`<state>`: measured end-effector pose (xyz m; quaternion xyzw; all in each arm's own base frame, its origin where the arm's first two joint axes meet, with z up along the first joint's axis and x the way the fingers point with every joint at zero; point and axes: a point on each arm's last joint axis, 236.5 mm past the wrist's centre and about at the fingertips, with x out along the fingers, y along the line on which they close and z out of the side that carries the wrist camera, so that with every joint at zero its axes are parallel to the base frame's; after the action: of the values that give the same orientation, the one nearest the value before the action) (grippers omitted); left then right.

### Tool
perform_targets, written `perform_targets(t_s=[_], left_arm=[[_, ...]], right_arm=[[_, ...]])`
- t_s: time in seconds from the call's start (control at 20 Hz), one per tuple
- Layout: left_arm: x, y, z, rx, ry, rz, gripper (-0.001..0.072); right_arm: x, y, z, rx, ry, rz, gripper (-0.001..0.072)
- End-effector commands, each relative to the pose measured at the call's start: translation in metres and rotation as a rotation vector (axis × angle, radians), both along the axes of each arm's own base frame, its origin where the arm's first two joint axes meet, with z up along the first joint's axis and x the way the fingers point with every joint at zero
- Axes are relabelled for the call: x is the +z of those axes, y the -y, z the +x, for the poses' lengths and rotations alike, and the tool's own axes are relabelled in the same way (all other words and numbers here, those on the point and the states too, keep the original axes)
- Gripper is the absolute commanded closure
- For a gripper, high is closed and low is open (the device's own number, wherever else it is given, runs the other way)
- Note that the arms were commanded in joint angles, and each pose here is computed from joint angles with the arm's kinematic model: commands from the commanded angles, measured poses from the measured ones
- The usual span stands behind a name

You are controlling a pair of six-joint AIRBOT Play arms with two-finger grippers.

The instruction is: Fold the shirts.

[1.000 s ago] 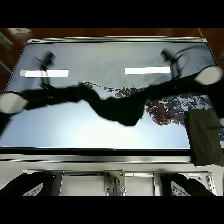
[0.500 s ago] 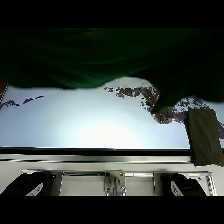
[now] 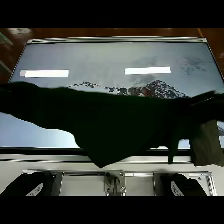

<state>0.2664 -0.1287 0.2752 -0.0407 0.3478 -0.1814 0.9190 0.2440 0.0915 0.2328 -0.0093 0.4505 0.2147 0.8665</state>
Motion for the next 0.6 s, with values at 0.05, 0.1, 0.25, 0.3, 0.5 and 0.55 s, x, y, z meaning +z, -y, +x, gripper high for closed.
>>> perform_targets(t_s=[0.05, 0.1, 0.25, 0.3, 0.5, 0.55], left_arm=[[-0.111, -0.004, 0.036, 0.115, -0.196, 0.064, 0.0668], [-0.127, 0.002, 0.057, 0.171, -0.202, 0.002, 0.0668], [-0.164, 0.017, 0.12, 0.241, -0.186, -0.08, 0.0668], [-0.176, 0.017, 0.138, 0.27, -0.185, -0.105, 0.0668], [-0.233, 0.014, 0.181, 0.415, -0.301, -0.288, 0.0667], [-0.251, 0.015, 0.182, 0.435, -0.354, -0.309, 0.0667]], right_arm=[[-0.137, 0.007, 0.035, -0.131, -0.24, 0.014, 0.0646], [-0.155, 0.008, 0.06, -0.19, -0.214, 0.042, 0.0646], [-0.179, 0.004, 0.146, -0.324, -0.074, 0.167, 0.0646], [-0.186, 0.001, 0.171, -0.375, -0.042, 0.232, 0.0646], [-0.245, -0.011, 0.207, -0.514, -0.141, 0.387, 0.0645], [-0.264, -0.013, 0.205, -0.52, -0.192, 0.384, 0.0645]])
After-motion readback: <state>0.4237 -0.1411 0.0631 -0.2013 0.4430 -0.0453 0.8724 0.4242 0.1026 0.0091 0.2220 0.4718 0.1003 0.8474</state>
